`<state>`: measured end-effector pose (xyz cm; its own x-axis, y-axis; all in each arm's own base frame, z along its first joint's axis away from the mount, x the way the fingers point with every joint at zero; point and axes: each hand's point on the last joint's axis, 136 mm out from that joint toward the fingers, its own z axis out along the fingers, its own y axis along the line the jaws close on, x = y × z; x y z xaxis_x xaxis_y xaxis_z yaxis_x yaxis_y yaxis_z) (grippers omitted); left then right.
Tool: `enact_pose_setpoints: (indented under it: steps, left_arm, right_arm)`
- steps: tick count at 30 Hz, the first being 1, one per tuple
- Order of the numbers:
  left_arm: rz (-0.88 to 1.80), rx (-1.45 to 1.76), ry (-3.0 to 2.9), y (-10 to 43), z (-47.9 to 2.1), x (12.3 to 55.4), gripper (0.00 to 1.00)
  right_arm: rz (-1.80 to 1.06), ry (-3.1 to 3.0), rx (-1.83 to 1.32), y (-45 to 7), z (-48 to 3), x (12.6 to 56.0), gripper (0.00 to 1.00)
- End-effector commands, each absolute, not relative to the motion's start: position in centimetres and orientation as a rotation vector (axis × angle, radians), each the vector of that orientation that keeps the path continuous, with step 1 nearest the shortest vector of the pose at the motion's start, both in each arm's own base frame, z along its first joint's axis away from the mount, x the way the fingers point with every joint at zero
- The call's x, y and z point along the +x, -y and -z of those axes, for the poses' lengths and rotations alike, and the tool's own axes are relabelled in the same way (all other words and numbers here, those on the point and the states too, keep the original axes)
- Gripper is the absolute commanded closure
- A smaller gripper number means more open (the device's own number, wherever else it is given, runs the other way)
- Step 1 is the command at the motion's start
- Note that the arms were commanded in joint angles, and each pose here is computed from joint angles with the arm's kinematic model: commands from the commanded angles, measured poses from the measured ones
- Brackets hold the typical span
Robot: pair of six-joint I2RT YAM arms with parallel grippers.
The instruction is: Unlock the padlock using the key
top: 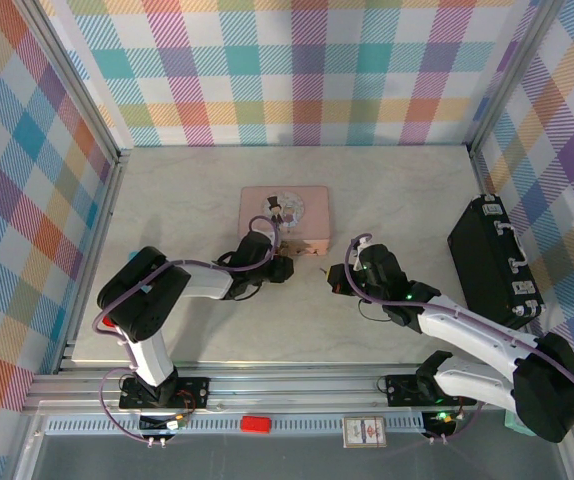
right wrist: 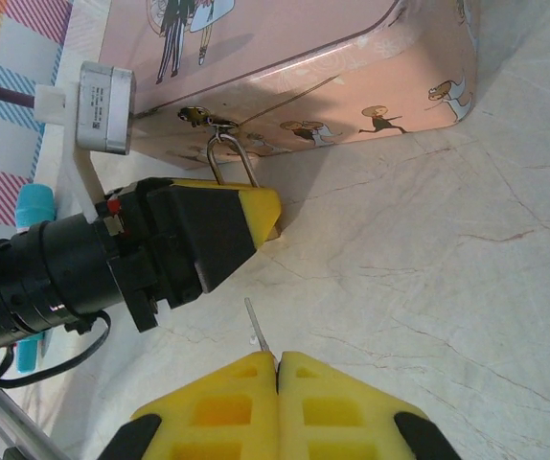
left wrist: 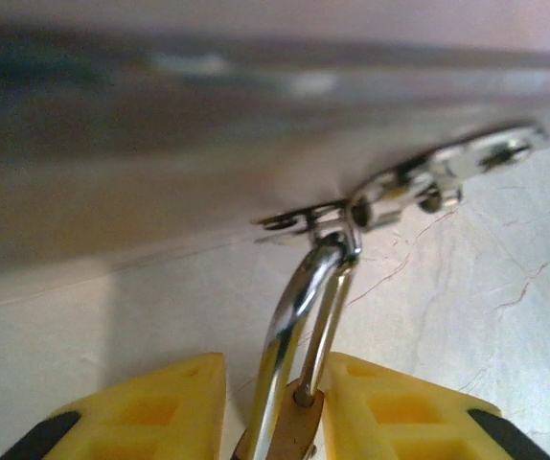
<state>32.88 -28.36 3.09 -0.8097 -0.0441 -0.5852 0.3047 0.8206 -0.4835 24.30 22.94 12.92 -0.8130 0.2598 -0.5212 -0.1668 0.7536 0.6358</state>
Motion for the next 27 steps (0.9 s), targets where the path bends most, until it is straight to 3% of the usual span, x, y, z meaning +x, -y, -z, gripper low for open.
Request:
enact_pose_setpoints:
  steps: [1,9,27]
  left_arm:
    - [0.863,0.200,-2.378,30.2,-4.2,32.4,0.74]
    - [0.904,0.117,-2.336,30.0,-6.2,31.9,0.87]
    - [0.957,0.064,-2.350,30.6,-8.0,31.9,0.94]
  right_arm:
    - [-0.961,-2.339,0.102,-23.1,-12.9,24.3,1.00]
    - [-0.989,-2.394,0.259,-22.9,-10.9,24.1,1.00]
    - [-0.960,-2.432,0.363,-22.1,-9.2,23.8,1.00]
